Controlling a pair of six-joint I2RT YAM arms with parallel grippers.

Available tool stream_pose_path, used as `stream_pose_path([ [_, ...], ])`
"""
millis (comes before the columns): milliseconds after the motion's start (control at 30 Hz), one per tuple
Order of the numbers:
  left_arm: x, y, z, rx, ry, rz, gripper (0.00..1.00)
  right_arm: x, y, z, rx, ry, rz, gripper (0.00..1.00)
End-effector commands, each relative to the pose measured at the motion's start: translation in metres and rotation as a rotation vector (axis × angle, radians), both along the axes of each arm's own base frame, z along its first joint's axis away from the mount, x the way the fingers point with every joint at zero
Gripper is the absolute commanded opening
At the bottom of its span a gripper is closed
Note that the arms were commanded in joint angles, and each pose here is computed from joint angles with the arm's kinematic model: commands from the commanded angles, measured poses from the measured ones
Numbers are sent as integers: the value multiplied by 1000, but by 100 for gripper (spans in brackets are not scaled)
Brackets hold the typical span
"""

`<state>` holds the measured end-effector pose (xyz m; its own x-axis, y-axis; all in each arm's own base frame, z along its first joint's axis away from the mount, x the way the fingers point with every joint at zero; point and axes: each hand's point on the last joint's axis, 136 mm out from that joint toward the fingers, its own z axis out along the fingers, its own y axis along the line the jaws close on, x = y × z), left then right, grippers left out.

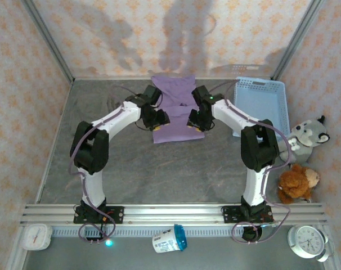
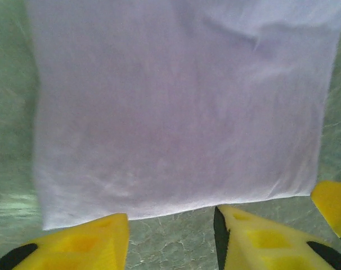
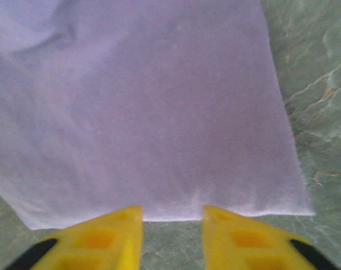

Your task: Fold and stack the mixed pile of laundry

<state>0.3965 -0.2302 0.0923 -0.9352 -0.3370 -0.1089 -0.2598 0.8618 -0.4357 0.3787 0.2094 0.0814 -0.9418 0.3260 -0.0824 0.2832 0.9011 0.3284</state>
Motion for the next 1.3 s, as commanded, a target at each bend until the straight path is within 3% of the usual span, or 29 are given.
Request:
stream_pose_path([
  [0,0,-3,-30,22,13,18,36,10,3,-15,41,0,-70,21],
  [133,5,8,-62,82,28,80,23,17,-4,-35,-17,7,-103,13],
  [300,2,24,-91,184,60,106,20,16,-16,-60,-75,49,-135,10],
  [600,-67,44,-127,237,193,72,16,-33,-28,-76,-91,104,-109,10],
  [867,-123,46,-89,213,183,55,16,-100,-26,-57,-115,113,-3,10],
  [1100,-93,41,-19,161,-5,90,17,-88,8,5,-42,-3,88,11],
  [1267,-65,28,-7,164,-57,74,13,-72,48,16,18,-30,153,11],
])
